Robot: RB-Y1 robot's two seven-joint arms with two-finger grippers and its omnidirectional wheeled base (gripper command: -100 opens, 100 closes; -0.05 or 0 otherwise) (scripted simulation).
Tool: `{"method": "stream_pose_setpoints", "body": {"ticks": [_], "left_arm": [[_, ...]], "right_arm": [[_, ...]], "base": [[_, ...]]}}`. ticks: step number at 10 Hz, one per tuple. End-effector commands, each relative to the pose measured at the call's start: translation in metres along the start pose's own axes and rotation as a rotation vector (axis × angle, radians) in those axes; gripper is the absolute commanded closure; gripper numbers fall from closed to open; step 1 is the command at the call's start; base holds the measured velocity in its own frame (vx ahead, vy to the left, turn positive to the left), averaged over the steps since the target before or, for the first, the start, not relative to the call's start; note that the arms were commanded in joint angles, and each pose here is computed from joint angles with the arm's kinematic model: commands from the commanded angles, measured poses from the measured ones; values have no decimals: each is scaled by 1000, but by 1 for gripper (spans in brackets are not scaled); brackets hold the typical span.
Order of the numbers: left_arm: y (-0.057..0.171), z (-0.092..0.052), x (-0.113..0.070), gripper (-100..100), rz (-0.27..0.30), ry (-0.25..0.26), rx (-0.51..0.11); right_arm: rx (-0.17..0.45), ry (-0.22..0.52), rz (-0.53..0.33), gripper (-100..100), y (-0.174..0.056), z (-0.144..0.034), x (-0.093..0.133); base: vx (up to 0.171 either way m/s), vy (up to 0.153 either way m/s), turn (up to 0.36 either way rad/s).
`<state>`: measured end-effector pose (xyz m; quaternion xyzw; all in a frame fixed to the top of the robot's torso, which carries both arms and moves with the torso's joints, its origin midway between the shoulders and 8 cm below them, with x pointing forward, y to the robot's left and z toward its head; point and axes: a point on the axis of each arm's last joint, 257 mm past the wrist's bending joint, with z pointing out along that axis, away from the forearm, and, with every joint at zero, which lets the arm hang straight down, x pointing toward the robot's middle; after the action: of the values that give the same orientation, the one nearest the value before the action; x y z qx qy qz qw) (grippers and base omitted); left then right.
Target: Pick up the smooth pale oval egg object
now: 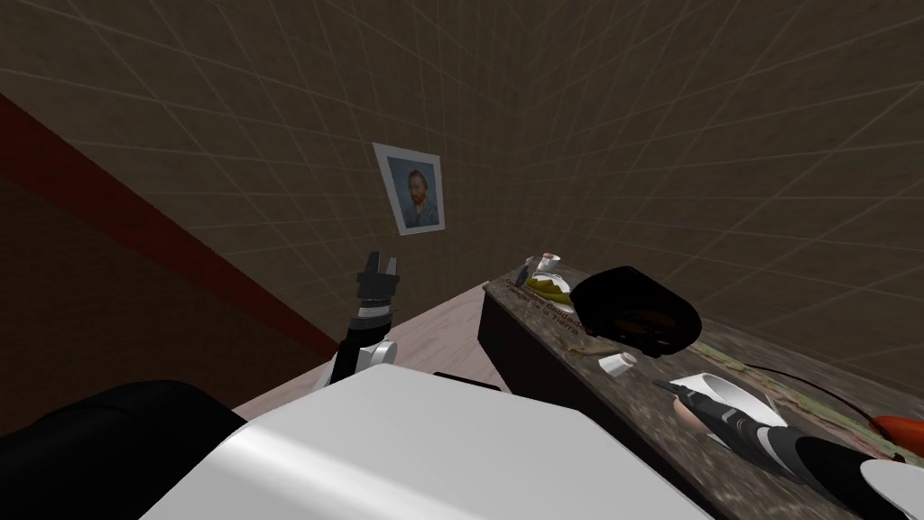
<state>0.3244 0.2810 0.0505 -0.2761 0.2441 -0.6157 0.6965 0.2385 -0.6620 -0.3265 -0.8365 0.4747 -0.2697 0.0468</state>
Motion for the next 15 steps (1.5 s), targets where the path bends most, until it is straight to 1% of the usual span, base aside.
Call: {"method": "stream_pose_setpoints", "body": {"ticks": [1,2,3,4,5,6,7,11,12,13,14,15], "left_arm": [[0,0,0,0,0,0,0],[0,0,0,0,0,0,0],[0,0,0,0,0,0,0],[0,0,0,0,0,0,0],[0,0,0,0,0,0,0],[0,0,0,0,0,0,0],[0,0,0,0,0,0,0],[0,0,0,0,0,0,0],[0,0,0,0,0,0,0],[0,0,0,0,0,0,0],[0,0,0,0,0,0,0],[0,0,0,0,0,0,0]], "right_arm": [[-8,6,19,-100,-1,2,1],[-9,14,23,-100,-7,6,3],[-15,18,38,-100,-5,6,4],[-16,27,43,-100,-10,9,6],[-22,30,57,-100,-9,9,7],[-19,27,47,-100,-8,8,6],[-19,27,51,100,-8,9,6],[-20,27,50,100,-8,8,6],[-20,27,50,0,-8,9,6],[-15,18,38,100,-5,6,4],[-17,11,29,100,1,2,2],[-8,6,19,100,-1,2,1]], "base": [[-84,-18,67],[-98,-27,140],[-81,-26,84],[-98,-16,126],[-91,-13,77],[-34,-6,6],[-8,-2,-14],[-1,0,3],[0,0,0],[60,13,-139],[156,30,-254],[141,37,-114]]}}
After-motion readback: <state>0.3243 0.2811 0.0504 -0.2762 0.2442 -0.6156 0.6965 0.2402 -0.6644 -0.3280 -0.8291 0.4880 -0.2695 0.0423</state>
